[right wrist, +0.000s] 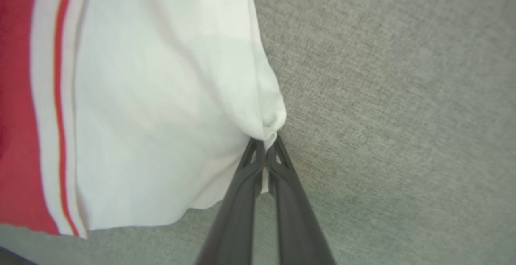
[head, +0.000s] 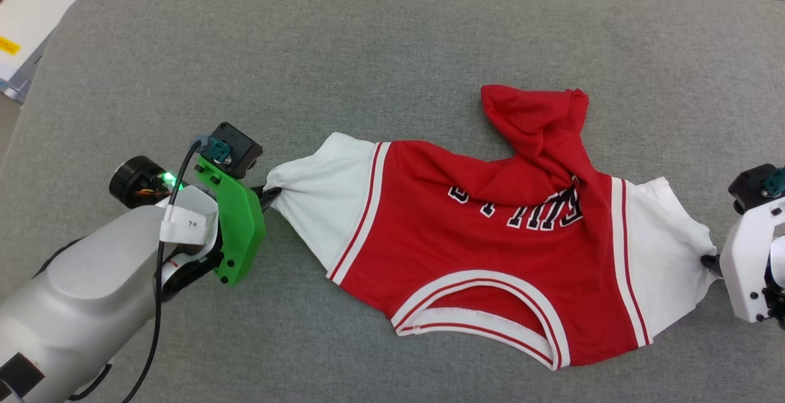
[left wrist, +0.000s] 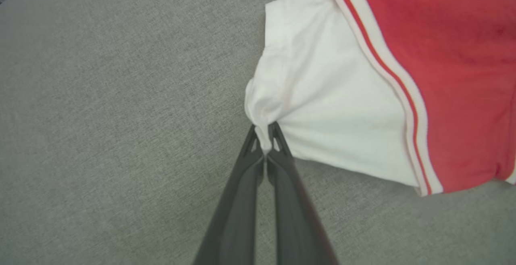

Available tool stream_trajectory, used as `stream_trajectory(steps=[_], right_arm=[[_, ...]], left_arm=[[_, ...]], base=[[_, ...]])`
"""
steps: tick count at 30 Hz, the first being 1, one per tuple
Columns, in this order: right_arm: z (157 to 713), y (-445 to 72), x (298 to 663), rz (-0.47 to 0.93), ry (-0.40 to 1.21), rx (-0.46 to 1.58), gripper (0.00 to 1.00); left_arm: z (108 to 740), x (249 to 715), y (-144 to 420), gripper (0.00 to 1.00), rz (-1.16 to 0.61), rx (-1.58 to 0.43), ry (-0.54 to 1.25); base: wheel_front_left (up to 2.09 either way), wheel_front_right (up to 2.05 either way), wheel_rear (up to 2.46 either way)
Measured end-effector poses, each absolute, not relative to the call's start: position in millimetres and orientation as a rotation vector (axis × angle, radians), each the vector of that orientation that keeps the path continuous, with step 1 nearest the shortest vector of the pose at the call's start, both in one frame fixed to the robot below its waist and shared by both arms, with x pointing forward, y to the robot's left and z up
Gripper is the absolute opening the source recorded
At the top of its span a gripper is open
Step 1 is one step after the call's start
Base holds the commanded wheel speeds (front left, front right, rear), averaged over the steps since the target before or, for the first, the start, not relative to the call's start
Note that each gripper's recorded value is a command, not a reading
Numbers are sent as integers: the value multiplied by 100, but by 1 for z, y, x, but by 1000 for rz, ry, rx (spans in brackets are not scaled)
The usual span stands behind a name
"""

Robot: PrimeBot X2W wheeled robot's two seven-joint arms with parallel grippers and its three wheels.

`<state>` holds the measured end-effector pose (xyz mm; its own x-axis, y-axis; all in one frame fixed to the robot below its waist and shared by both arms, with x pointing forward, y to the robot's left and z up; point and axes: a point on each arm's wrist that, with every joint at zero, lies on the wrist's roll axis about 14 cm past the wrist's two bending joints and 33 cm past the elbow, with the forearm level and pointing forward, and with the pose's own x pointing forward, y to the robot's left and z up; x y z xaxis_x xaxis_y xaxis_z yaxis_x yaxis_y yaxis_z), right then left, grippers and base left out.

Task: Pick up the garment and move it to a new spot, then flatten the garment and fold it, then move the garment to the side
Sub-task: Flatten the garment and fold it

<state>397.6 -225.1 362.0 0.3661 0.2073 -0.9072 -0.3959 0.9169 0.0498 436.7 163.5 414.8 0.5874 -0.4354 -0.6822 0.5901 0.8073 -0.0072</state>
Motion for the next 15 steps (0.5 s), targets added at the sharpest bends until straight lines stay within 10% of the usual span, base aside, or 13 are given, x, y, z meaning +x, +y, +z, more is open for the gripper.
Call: stream_trajectory(steps=[15], right_arm=[[493, -224, 436, 399, 617, -141, 0]], left_arm=[[529, 448, 138, 0, -634, 209, 326]], base=[[0, 0, 0]])
